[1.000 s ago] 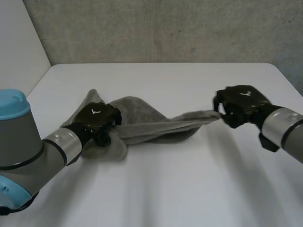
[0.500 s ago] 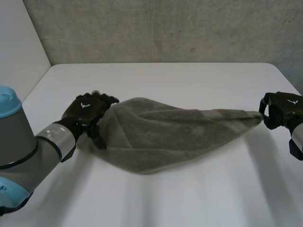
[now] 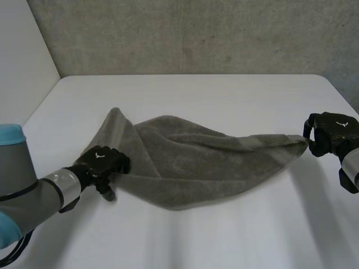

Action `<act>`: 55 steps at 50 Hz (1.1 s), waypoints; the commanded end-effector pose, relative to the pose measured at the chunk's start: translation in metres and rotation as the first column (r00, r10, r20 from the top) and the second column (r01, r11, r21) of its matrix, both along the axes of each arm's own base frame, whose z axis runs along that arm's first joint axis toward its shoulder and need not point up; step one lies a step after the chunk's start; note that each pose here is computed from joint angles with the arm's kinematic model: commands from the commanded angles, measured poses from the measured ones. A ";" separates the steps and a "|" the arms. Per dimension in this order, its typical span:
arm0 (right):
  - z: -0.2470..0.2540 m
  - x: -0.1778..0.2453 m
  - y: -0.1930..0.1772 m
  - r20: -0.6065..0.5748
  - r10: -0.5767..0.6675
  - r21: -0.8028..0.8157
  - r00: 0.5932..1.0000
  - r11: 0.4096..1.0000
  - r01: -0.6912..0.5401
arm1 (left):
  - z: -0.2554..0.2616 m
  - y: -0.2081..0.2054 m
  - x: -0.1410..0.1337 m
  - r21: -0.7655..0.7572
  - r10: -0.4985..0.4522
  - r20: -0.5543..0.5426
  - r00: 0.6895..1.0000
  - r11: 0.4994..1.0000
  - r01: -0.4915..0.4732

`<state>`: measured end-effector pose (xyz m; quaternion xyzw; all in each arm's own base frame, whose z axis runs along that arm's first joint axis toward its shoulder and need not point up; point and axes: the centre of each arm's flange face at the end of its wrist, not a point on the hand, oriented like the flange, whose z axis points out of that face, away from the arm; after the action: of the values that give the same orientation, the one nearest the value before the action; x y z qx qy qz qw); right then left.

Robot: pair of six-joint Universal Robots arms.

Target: Fold the towel.

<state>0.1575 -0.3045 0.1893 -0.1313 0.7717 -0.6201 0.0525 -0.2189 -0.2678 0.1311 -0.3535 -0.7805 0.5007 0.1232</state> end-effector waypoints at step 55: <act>0.185 0.117 -0.035 -0.070 0.246 -0.537 0.967 0.808 -0.244 | 0.199 -0.142 -0.034 -0.517 0.005 -0.258 0.966 0.844 -0.142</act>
<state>0.2689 -0.3233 0.2877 -0.3371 0.6573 -0.6731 0.0365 -0.2436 -0.3500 0.2060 -0.3883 -0.7250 0.5555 0.1222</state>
